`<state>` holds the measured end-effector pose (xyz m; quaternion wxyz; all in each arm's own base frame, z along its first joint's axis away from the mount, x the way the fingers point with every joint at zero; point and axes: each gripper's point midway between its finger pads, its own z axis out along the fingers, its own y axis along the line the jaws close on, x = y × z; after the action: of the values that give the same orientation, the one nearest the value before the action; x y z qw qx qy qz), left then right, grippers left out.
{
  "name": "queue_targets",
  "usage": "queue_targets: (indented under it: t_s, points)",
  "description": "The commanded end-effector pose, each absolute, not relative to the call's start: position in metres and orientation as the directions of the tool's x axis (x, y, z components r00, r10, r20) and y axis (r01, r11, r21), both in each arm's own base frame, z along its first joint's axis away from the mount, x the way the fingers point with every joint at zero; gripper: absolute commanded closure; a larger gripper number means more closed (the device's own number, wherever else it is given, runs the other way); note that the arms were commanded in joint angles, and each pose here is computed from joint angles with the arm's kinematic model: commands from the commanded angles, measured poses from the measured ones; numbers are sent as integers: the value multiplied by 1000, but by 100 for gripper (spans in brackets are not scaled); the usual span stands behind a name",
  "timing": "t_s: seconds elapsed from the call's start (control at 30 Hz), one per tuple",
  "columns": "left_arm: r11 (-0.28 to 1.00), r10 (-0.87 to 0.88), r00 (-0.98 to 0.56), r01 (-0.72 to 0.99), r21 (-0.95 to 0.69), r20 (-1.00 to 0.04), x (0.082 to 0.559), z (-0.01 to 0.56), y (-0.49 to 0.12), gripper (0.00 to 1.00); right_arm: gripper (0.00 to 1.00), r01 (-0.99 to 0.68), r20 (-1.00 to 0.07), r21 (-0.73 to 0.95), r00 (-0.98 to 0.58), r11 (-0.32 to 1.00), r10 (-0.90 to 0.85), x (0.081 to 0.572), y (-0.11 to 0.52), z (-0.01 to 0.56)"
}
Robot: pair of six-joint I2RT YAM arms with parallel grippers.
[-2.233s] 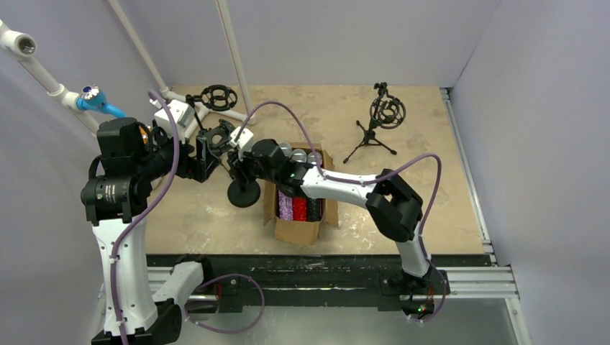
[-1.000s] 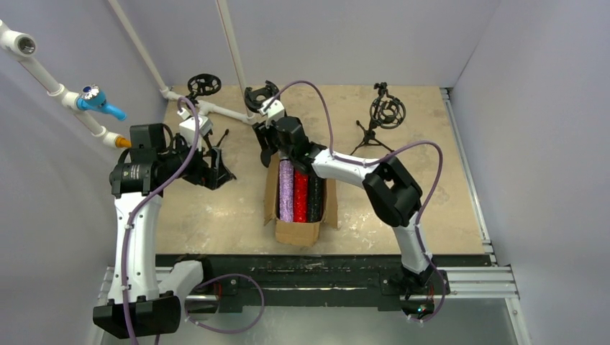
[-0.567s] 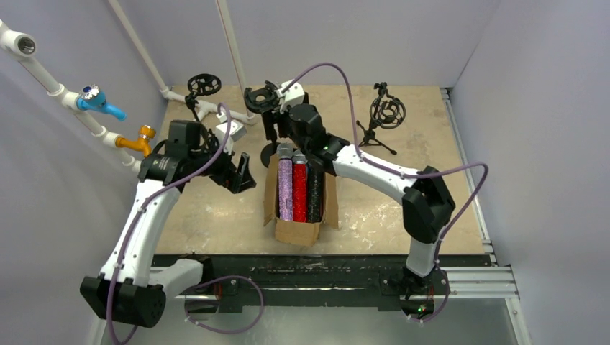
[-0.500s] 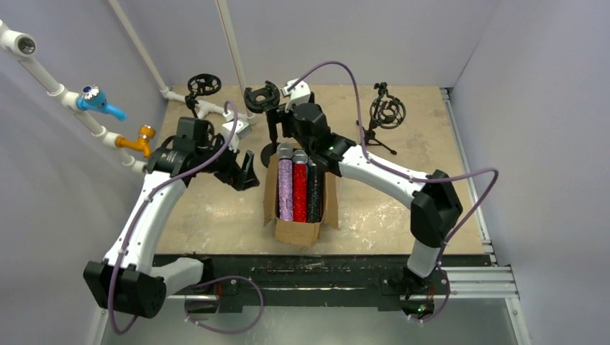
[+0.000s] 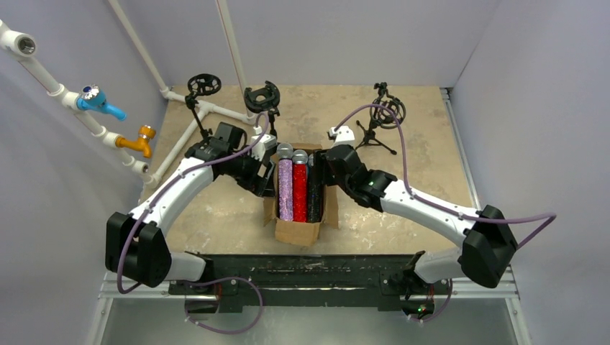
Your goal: Attach the microphones to the stand
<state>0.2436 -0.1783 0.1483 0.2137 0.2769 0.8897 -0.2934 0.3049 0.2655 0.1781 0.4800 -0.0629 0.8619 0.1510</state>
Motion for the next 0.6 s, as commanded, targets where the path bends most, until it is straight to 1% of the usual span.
queue_targets:
  t_s: [0.0,0.07,0.17,0.23,0.3,0.47,0.57]
  points:
    - [663,347,-768,606,-438,-538,241,140,-189,24,35,-238,-795,301,-598,923,105,288,270,168]
    - [665,352,-765,610,-431,-540,240,136,-190,30,41,-252,-778,305,-623,918,87,285,274,159]
    - [661,352,-769,608,-440,-534,240,134,-193,40,54,-277,-756,322,-651,905,69,281,283,149]
    - [658,353,-769,609,-443,-533,239,133,-193,43,66,-305,-744,354,-664,884,69,276,294,146]
    - [662,359,-763,614,-430,-538,238,133,-191,45,73,-338,-735,373,-676,864,53,269,310,143]
    - [680,377,-727,638,-361,-574,229,140,-177,55,82,-408,-714,396,-700,823,-3,251,356,138]
    - [708,387,-706,639,-299,-593,223,148,-159,59,86,-429,-691,433,-722,793,-13,241,378,137]
